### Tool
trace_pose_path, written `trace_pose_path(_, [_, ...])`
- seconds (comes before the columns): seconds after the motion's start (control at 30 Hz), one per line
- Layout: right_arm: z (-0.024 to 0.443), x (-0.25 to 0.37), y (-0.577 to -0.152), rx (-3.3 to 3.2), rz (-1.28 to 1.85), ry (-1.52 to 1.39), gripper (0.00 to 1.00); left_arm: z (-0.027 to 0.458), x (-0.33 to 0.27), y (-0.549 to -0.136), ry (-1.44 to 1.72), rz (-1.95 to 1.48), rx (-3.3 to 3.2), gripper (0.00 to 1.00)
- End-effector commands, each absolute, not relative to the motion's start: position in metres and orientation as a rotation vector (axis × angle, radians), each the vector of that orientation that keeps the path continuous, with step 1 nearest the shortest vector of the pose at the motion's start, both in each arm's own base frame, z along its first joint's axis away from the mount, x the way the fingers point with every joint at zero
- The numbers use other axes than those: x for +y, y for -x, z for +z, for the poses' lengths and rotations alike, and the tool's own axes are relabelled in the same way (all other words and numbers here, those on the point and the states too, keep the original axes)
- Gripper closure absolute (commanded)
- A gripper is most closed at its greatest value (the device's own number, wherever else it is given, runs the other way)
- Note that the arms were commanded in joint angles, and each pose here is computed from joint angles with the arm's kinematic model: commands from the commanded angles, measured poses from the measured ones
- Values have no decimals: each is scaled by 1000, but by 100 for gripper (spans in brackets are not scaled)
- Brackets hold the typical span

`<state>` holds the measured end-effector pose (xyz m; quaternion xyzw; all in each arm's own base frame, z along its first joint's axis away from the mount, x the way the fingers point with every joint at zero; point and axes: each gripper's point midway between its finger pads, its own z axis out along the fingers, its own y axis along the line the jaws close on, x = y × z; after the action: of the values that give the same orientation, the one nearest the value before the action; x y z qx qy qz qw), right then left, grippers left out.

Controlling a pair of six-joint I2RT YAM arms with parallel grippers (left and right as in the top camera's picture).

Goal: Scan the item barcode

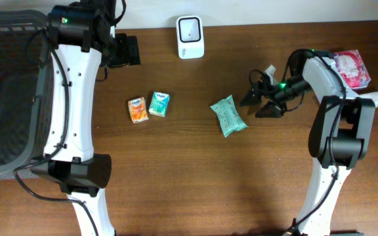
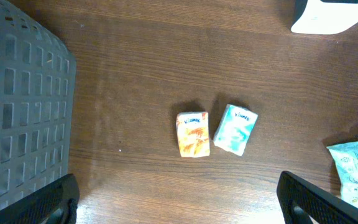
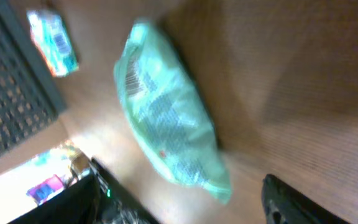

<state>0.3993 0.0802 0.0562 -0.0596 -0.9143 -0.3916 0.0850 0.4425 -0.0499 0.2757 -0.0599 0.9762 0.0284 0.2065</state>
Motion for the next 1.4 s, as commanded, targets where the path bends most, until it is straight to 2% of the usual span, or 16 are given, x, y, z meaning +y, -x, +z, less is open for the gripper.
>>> trace_pose_path(0.0, [49,82,-384,-2746,-1062,0,17,282,-50,-442,175,71,2700,1])
trace_pose_path(0.2, [11,101,-375,-2758,-1014,5,17,282,-50,-442,175,71,2700,1])
trace_pose_path(0.27, [7,112,-371,-2739,-1054,-11,20,282,-50,-442,176,71,2700,1])
trace_pose_path(0.33, [1,123,-366,-2736,-1058,-54,42,282,-50,-442,175,71,2701,1])
trace_pose_path(0.37, [-1,130,-366,-2742,-1057,-87,57,282,-50,-442,175,71,2700,1])
trace_pose_path(0.4, [-2,138,-368,-2754,-1059,-128,83,282,-50,-442,176,71,2700,1])
trace_pose_path(0.43, [-2,141,-370,-2759,-1056,-120,96,282,-50,-442,176,71,2700,1])
trace_pose_path(0.5, [3,146,-379,-2771,-1096,-100,96,282,-50,-442,175,71,2700,1])
trace_pose_path(0.6, [41,153,-412,-2856,-1188,-180,96,282,-50,-442,176,71,2700,1])
trace_pose_path(0.67, [93,157,-439,-2985,-1258,-331,96,282,-50,-442,176,71,2700,1])
trace_pose_path(0.83, [218,191,-469,-3240,-1402,-931,96,282,-50,-442,176,71,2701,1])
trace_pose_path(0.9, [234,206,-472,-3262,-1436,-1055,96,282,-50,-442,176,71,2700,1])
trace_pose_path(1.1, [242,245,-467,-3229,-1470,-1252,96,282,-50,-442,176,71,2700,1])
trace_pose_path(1.27, [215,213,-486,-3456,-1059,-936,96,282,-50,-442,176,71,2700,1])
trace_pose_path(1.33, [185,164,-492,-3589,-536,-506,96,282,-50,-442,176,71,2700,1])
trace_pose_path(1.37, [166,118,-491,-3610,-101,-154,96,282,-50,-442,176,71,2700,1])
